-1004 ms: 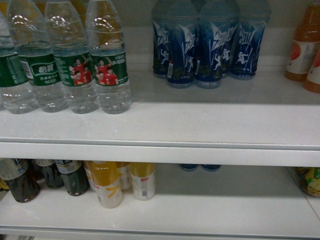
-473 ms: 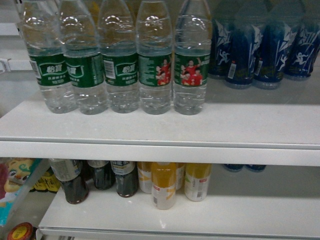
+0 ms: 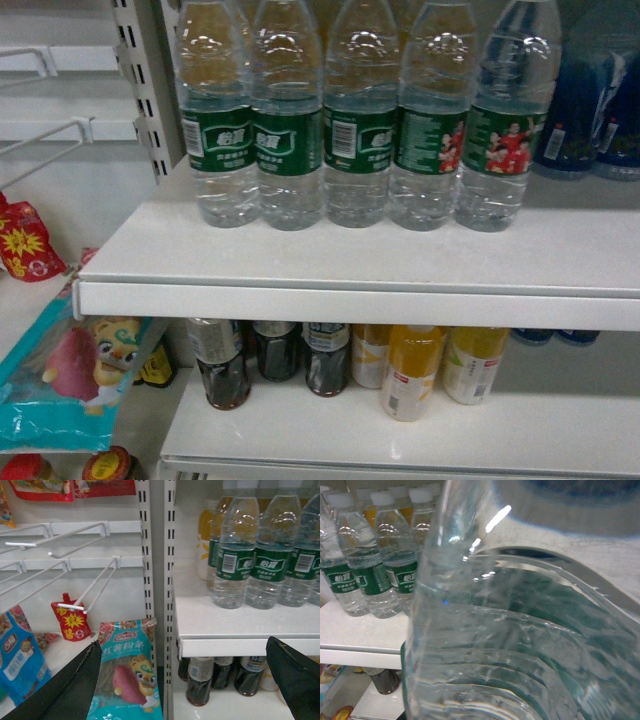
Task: Move water from second to third shelf
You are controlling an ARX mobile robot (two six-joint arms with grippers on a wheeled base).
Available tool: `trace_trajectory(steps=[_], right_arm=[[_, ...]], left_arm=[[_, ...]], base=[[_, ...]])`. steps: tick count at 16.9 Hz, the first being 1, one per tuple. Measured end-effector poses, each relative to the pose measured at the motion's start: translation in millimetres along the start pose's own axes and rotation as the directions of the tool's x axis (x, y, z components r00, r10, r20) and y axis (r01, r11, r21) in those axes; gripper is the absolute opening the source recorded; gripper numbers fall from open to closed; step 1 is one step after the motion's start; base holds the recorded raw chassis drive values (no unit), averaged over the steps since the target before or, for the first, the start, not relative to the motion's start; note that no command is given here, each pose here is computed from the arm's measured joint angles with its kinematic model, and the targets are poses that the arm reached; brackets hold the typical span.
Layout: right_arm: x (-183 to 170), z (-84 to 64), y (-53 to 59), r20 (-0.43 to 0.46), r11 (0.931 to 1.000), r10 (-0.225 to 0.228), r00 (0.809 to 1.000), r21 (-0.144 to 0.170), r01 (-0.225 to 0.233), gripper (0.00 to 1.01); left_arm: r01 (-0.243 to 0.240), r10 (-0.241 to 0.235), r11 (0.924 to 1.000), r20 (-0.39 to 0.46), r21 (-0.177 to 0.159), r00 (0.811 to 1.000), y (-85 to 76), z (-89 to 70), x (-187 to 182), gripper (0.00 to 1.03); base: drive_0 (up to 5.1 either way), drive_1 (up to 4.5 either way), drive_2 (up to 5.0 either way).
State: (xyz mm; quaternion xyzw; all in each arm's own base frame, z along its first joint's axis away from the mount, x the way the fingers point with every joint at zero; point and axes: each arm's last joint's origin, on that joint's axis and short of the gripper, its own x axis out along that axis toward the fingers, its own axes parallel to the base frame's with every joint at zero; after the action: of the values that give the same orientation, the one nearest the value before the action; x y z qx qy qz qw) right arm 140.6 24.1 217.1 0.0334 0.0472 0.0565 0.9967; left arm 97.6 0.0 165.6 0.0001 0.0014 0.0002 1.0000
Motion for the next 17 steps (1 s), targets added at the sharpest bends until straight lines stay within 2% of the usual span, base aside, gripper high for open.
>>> trace_trajectory(steps=[8,10,17], right_arm=[[0.0,-0.7,0.0,-0.007,1.0000,-0.001,1.000,-0.001,0.001,0.43],[0.0,-0.4,0.9,-0.005,0.9998,0.019,1.000,0.000,-0.019,0.43],[0.0,-0.8,0.9,-0.009,1.0000,0.008,1.000,-0.001,-0.008,0.43]], left_arm=[[0.000,0.000,1.0000,0.001,0.000,1.000,0.0,0.1,0.0,0.98],[-0.003,0.003,1.0000,0.000,0.000,1.000,0.1,-0.1,0.0,0.98],[-0.001,0.001,1.0000,0.001,0.000,1.000,0.0,0.0,0.0,0.98]], base=[[-4.5,2.23,2.2],[0.0,0.00,0.0],[0.0,0.00,0.0]])
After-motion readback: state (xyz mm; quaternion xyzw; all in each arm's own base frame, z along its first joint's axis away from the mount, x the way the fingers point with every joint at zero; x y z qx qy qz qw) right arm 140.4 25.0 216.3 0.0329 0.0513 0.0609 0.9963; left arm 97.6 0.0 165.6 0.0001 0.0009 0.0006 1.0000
